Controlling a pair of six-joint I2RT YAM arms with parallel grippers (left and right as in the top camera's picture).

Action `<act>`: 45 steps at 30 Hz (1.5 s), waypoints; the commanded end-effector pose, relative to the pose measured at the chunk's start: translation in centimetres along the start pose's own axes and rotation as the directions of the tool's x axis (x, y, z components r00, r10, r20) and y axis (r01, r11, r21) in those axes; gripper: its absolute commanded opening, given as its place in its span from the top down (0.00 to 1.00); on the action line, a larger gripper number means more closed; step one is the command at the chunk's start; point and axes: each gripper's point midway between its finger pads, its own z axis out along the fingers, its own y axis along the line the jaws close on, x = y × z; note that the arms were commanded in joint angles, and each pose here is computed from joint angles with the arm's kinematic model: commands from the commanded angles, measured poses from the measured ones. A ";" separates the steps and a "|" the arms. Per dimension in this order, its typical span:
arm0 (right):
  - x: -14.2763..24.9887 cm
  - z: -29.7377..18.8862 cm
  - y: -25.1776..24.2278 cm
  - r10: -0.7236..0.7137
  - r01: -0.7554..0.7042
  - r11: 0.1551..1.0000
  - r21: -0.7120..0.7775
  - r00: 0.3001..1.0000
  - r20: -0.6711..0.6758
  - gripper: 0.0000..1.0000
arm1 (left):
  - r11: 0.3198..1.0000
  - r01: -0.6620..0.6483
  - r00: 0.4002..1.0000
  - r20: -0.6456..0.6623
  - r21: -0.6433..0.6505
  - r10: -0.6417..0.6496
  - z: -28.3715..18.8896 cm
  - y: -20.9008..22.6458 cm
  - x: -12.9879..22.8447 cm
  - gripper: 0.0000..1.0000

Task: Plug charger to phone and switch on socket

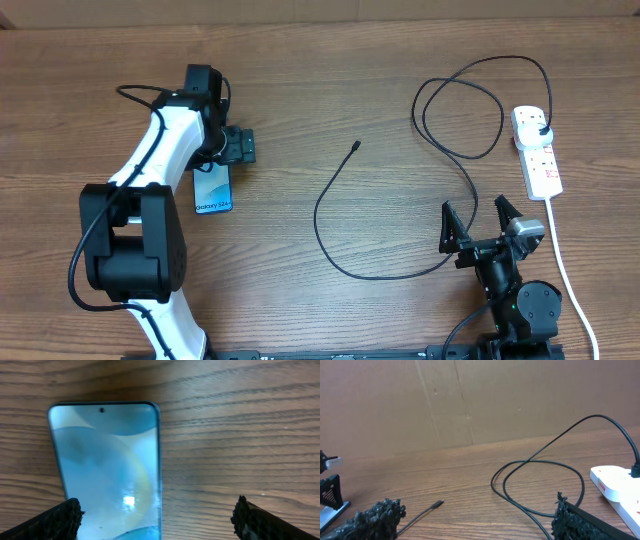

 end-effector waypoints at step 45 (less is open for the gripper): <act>0.2 0.0 -0.2 -0.002 0.002 1.000 0.008 1.000 0.006 0.00 | 0.998 -0.044 0.998 -0.047 0.037 0.045 1.6 3.0 -0.2 0.00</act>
